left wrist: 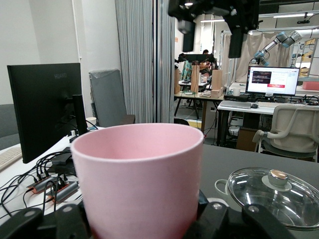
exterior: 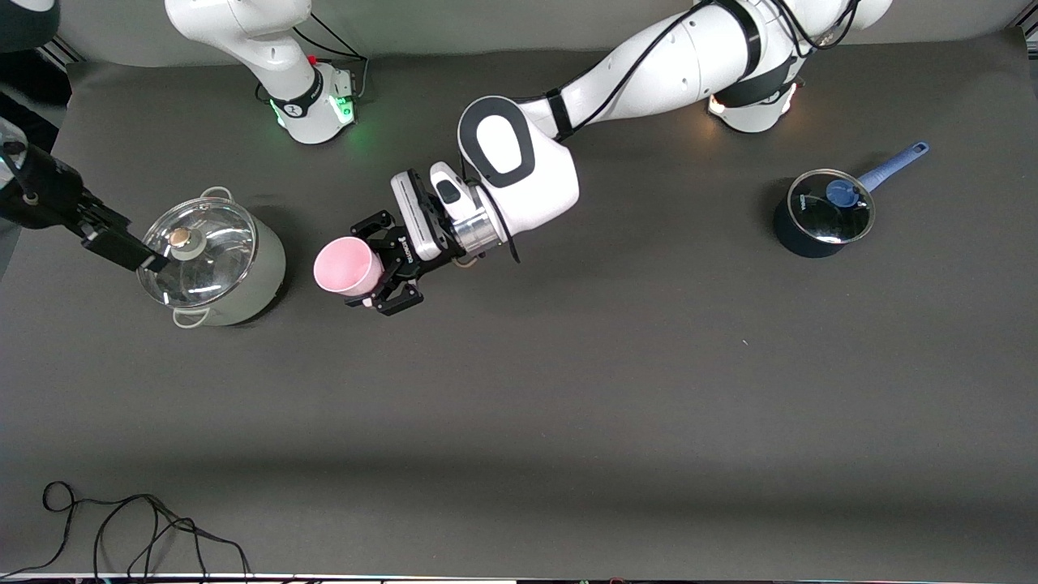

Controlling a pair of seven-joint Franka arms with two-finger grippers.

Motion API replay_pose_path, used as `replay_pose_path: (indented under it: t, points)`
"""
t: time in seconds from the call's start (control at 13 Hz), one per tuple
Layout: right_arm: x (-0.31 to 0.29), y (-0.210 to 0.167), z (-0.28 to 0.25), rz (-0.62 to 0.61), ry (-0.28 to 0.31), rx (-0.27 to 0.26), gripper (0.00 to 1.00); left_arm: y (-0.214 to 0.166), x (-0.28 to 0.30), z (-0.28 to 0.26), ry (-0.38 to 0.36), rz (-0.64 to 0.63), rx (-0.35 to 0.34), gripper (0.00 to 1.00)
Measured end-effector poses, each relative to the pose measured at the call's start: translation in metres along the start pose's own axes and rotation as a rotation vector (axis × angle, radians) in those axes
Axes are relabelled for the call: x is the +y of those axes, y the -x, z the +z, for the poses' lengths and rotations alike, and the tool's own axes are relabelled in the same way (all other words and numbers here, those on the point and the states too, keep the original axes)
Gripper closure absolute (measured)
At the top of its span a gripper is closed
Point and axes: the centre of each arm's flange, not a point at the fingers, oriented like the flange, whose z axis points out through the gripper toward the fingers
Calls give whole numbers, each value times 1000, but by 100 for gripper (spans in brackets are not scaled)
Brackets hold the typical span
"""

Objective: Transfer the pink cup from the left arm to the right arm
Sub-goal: 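Reach the right gripper to the rim of the held cup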

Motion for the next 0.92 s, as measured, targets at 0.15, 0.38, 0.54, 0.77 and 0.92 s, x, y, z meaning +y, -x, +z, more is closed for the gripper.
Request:
replay_pose_path:
  t: [0.15,0.38,0.54,0.77,0.92]
  points:
    - [-31,21,2,36,-14,-10,0,2,1,0,-14,3,-13,35]
    - [-70,75,5,120,-21,-35,0,2,1,0,-18,-15,-13,35]
    - [-92,115,9,180,-19,-59,0,0,1,0,-19,-23,-11,35]
    - [-101,134,12,219,-18,-96,0,0,1,0,-20,-26,-9,35]
    - [-99,130,13,230,-19,-109,0,0,1,0,-20,-28,-9,35]
